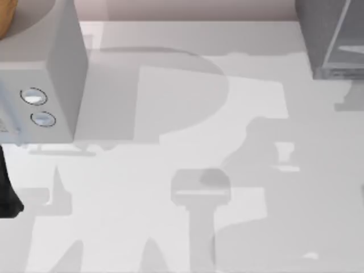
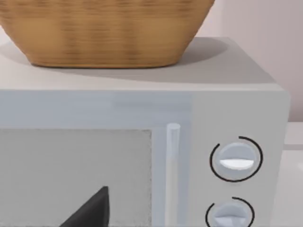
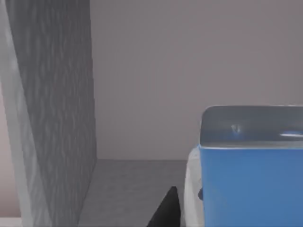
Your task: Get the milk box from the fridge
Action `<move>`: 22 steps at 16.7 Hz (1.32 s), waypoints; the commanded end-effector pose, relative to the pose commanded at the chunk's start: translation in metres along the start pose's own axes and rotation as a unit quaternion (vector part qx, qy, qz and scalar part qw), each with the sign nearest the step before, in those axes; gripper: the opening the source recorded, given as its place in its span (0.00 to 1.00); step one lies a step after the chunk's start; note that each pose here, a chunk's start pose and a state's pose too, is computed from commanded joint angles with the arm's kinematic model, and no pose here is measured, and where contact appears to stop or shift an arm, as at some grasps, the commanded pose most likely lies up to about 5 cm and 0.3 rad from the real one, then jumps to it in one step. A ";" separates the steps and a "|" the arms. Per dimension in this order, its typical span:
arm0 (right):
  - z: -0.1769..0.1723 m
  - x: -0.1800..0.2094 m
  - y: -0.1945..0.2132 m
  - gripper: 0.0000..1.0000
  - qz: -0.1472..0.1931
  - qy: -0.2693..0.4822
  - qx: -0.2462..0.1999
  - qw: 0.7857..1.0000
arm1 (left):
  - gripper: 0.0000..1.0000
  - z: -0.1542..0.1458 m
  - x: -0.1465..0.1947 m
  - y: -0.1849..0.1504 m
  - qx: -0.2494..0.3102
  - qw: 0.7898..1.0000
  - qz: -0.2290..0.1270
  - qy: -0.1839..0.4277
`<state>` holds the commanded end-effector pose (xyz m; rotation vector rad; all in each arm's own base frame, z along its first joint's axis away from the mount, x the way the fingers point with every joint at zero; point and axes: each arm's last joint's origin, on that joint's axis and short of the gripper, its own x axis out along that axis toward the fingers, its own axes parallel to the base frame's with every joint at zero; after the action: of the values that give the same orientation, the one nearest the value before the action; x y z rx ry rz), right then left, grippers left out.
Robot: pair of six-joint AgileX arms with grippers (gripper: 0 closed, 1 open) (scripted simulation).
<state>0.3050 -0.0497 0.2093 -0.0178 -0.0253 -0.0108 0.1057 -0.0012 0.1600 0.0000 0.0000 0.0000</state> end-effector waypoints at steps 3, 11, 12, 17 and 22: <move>0.024 -0.053 0.016 0.00 -0.001 0.000 0.001 1.000 | 1.00 0.000 0.000 0.000 0.000 1.000 0.000 0.000; -0.004 -0.177 0.042 0.00 0.001 0.003 0.008 1.000 | 1.00 0.000 0.000 0.000 0.000 1.000 0.000 0.000; -0.012 -0.184 0.043 0.00 0.002 0.004 0.008 1.000 | 1.00 0.000 0.000 0.000 0.000 1.000 0.000 0.000; -0.040 -0.200 0.047 0.00 0.005 0.012 0.009 1.000 | 1.00 0.000 0.000 0.000 0.000 1.000 0.000 0.000; -0.043 -0.201 0.047 0.00 0.005 0.013 0.009 1.000 | 1.00 0.000 0.000 0.000 0.000 1.000 0.000 0.000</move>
<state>0.1057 -0.0012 0.1600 0.0000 0.0000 0.0000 0.1057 -0.0012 0.1600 0.0000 0.0000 0.0000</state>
